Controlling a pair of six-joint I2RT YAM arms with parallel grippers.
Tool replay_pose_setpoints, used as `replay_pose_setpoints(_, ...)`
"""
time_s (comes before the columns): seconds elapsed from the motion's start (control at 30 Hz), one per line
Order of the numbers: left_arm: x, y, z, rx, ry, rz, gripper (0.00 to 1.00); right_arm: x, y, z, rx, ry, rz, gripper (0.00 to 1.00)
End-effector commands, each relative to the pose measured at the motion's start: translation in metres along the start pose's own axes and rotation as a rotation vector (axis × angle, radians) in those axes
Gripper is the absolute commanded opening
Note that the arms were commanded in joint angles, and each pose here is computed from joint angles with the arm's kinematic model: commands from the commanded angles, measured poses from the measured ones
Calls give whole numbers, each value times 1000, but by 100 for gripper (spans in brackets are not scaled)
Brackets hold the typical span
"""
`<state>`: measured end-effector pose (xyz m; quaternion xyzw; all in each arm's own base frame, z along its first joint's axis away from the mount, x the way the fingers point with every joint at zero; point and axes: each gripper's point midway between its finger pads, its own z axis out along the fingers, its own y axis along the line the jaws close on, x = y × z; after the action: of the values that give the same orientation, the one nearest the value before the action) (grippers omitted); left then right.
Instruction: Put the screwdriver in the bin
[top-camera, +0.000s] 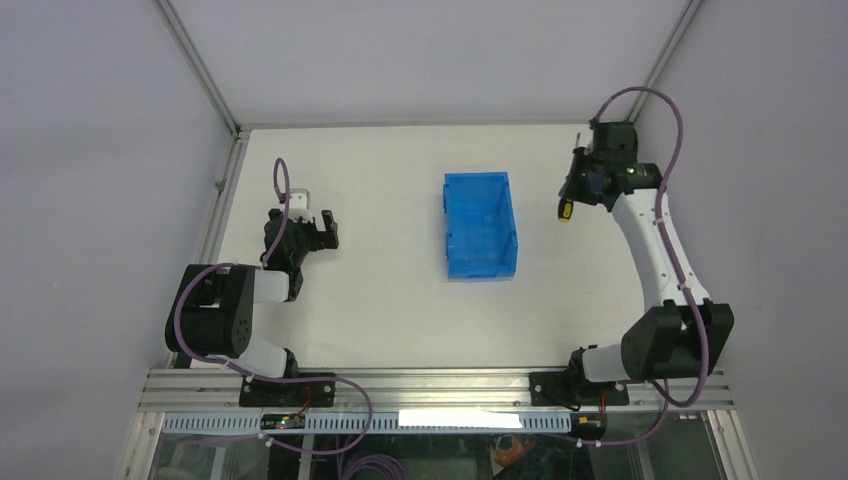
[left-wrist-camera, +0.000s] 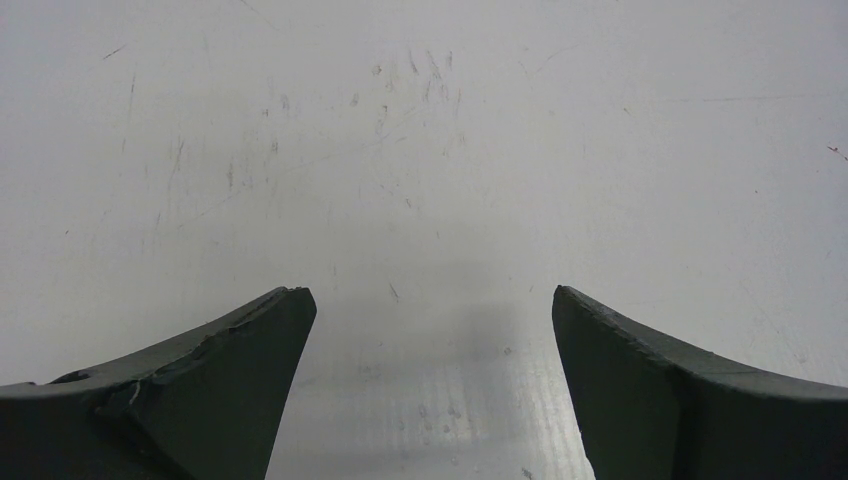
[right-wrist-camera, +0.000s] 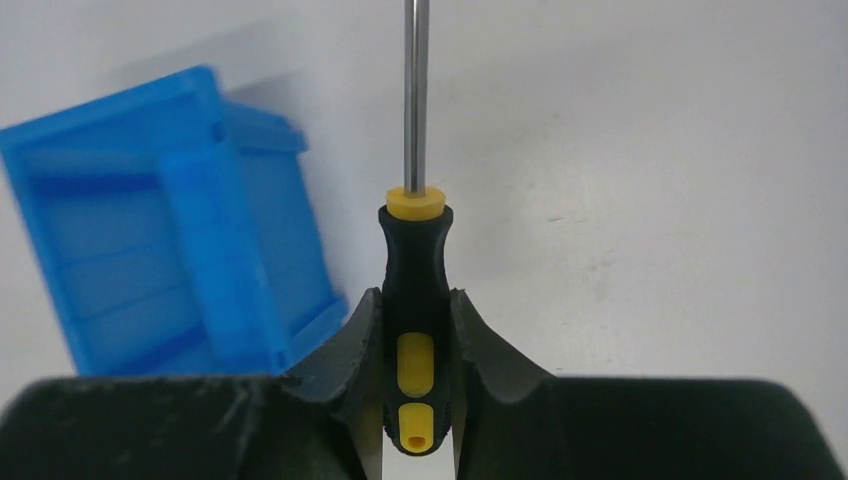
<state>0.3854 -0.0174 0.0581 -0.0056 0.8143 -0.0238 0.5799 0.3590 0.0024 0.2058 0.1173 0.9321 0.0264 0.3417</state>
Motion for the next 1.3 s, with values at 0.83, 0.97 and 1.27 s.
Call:
replay_pose_setpoints(0.83,-22,-1,1,8,-75,-4,99,122,180,58,-85,34,-621,2)
replay_pose_setpoints(0.97,-22,0,1,8,-73,-4,99,129,176,74,-45,55,-653,14)
replay_pose_setpoints(1.27,-22,-1,1,9,-73,-4,99,145,176,88,-28,116,-629,29)
